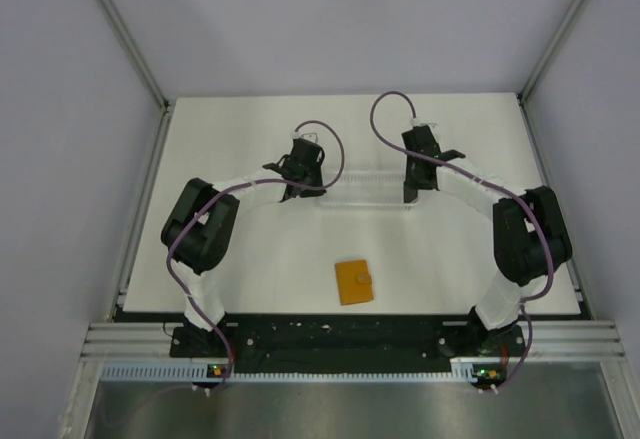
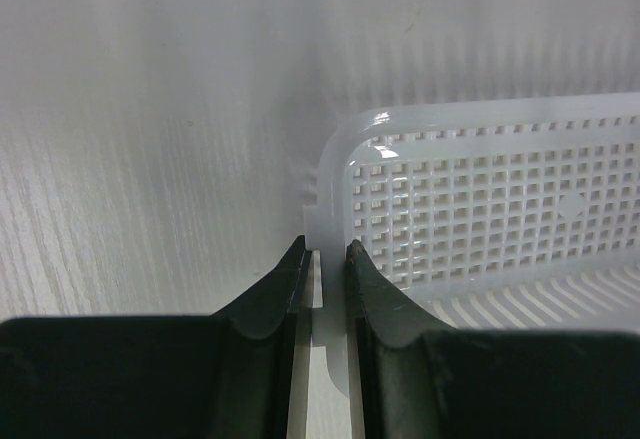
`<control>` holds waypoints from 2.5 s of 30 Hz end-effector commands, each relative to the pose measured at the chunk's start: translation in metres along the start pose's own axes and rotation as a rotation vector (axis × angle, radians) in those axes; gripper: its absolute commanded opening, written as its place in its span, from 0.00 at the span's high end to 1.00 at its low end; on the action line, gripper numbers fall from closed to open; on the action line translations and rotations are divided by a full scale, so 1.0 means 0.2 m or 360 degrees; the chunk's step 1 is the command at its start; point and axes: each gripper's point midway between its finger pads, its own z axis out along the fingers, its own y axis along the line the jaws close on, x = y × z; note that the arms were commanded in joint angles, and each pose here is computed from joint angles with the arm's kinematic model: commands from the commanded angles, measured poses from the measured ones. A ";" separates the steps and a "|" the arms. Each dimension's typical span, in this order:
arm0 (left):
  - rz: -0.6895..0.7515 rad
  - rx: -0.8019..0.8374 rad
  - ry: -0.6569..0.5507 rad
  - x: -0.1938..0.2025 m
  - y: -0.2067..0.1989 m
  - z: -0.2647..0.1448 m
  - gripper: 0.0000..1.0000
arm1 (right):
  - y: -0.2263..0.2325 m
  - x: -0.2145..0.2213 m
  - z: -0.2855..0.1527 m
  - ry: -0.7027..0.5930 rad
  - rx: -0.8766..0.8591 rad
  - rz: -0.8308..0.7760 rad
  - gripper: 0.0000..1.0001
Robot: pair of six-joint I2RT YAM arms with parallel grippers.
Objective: Put the credit cards into the card holder
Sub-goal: Pick up the credit card from the storage box.
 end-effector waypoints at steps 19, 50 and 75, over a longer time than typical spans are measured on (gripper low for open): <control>-0.0008 -0.0151 0.0049 0.04 0.14 0.05 1.00 | -0.17 -0.05 -0.08 -0.0049 0.0174 -0.0009 0.94; -0.0014 -0.0045 0.0077 0.05 0.09 0.04 0.91 | 0.01 -0.24 -0.38 -0.0339 -0.0304 0.0130 1.00; -0.0082 0.0338 -0.0097 0.08 -0.08 -0.55 0.25 | 0.45 0.31 -0.76 -0.0191 -0.1216 0.0185 1.00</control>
